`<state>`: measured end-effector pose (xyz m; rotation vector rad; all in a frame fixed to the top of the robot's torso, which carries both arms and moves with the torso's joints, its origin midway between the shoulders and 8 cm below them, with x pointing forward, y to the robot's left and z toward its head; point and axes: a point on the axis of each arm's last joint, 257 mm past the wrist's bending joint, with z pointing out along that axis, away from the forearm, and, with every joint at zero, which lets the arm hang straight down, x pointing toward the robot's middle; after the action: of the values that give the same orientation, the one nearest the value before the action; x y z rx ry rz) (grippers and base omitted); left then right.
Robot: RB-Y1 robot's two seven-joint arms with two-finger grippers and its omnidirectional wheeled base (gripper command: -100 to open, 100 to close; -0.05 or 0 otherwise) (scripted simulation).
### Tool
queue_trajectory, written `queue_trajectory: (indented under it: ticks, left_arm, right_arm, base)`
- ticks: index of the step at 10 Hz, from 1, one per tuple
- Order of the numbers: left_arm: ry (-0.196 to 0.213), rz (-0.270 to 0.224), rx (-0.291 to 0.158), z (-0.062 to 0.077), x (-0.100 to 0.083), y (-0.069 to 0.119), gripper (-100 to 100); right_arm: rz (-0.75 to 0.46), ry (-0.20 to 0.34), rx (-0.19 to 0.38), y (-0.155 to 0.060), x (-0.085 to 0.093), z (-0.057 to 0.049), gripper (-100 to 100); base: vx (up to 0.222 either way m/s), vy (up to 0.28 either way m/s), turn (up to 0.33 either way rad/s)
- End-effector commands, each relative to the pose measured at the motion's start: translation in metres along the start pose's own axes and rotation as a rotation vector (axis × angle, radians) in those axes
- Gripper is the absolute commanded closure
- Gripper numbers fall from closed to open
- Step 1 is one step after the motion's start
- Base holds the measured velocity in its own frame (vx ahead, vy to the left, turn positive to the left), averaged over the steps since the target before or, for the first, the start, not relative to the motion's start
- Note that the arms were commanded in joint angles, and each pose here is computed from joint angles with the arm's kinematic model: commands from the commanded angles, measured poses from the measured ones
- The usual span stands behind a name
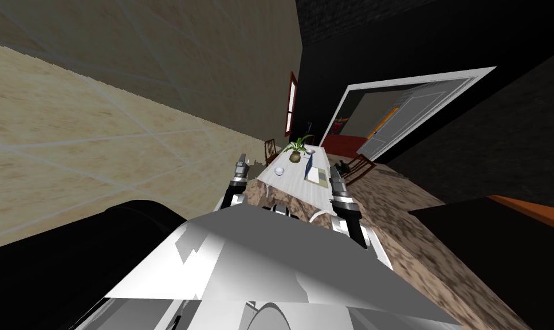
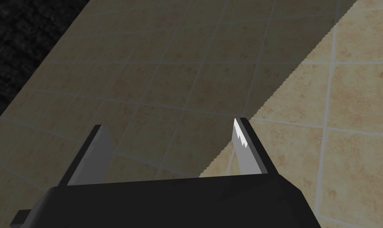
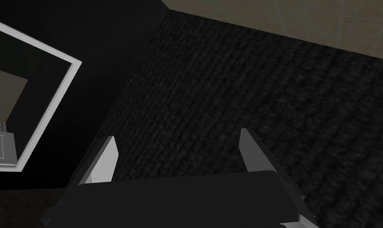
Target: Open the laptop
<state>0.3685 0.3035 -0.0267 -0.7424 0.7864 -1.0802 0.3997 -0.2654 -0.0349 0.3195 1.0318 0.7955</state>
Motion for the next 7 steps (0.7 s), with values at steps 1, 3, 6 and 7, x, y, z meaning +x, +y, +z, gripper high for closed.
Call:
queue_trajectory:
  ticks: [1,3,6,7]
  left_arm:
    - [0.0,0.0,0.0,0.0,0.0,0.0,0]
    - [0.0,0.0,0.0,0.0,0.0,0.0,0]
    - [0.0,0.0,0.0,0.0,0.0,0.0,0]
    - [0.0,0.0,0.0,0.0,0.0,0.0,0]
  right_arm:
    - [-0.131,0.035,0.036,-0.019,0.008,0.002,-100]
    - [-0.28,0.081,0.083,-0.047,0.016,0.004,-100]
    - [-0.396,0.111,0.105,-0.062,0.021,0.005,-100]
    - [-0.482,0.139,0.129,-0.078,0.023,0.005,-100]
  base:
    - [0.015,0.068,0.024]
    - [0.011,0.055,0.075]
    - [0.011,0.05,0.034]
    - [0.011,0.05,0.068]
